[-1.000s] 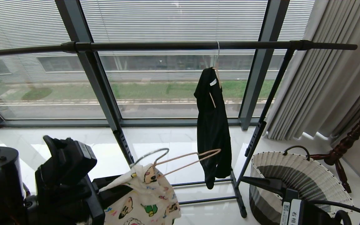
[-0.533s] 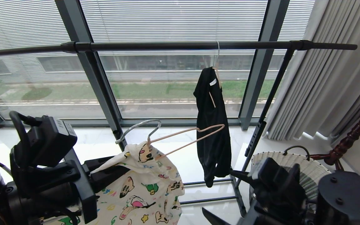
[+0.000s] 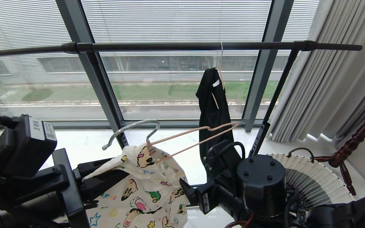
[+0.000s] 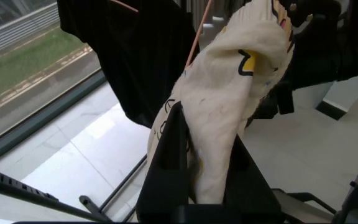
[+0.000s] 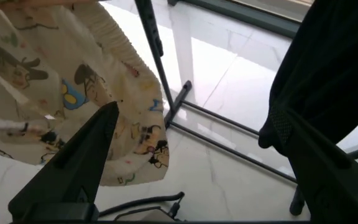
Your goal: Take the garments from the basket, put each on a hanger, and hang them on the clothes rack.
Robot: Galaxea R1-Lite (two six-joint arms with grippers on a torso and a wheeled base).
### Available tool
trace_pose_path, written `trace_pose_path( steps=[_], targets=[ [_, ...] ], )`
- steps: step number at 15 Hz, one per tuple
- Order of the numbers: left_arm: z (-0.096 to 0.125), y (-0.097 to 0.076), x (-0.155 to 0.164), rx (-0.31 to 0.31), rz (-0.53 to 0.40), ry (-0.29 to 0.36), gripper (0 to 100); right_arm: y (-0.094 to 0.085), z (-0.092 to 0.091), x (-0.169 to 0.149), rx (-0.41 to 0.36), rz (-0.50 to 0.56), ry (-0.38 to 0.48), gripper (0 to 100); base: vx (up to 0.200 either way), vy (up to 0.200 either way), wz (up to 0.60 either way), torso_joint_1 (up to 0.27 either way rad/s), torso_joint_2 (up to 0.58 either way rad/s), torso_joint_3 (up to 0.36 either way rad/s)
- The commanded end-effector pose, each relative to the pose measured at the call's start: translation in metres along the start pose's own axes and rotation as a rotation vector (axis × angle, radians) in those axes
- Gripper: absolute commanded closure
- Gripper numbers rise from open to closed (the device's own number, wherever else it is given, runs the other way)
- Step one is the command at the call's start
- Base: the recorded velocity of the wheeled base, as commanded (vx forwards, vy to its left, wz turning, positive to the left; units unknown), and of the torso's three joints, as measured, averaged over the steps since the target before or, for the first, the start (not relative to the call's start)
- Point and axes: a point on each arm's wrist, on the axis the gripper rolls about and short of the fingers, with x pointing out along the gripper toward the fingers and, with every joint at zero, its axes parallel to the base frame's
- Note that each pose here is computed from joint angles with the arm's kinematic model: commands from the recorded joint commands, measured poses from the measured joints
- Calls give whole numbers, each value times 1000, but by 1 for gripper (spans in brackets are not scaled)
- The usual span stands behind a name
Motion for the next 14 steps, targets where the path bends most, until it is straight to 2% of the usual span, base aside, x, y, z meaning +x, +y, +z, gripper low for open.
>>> trace_pose_path(
  steps=[1, 4, 7, 9, 11, 14],
  targets=[
    [3, -1, 0, 5, -8, -12, 100, 6, -13, 12, -18, 3, 34, 0, 0, 0, 0, 0, 0, 0],
    [4, 0, 1, 5, -6, -13, 100, 17, -17, 8, -34, 33, 45, 0, 0, 0, 0, 0, 0, 0],
    [5, 0, 1, 5, -4, -18, 100, 17, -35, 18, -79, -91, 72, 0, 0, 0, 0, 0, 0, 0],
    [5, 0, 1, 4, 0, -13, 100, 10, -35, 20, -120, -139, 73, 0, 0, 0, 0, 0, 0, 0],
    [2, 2, 4, -1, 74, 16, 100, -14, -32, 21, -166, -202, 84, 0, 0, 0, 0, 0, 0, 0],
    [-2, 4, 3, -7, 120, 41, 100, -48, -29, 12, -215, -283, 57, 0, 0, 0, 0, 0, 0, 0]
  ],
)
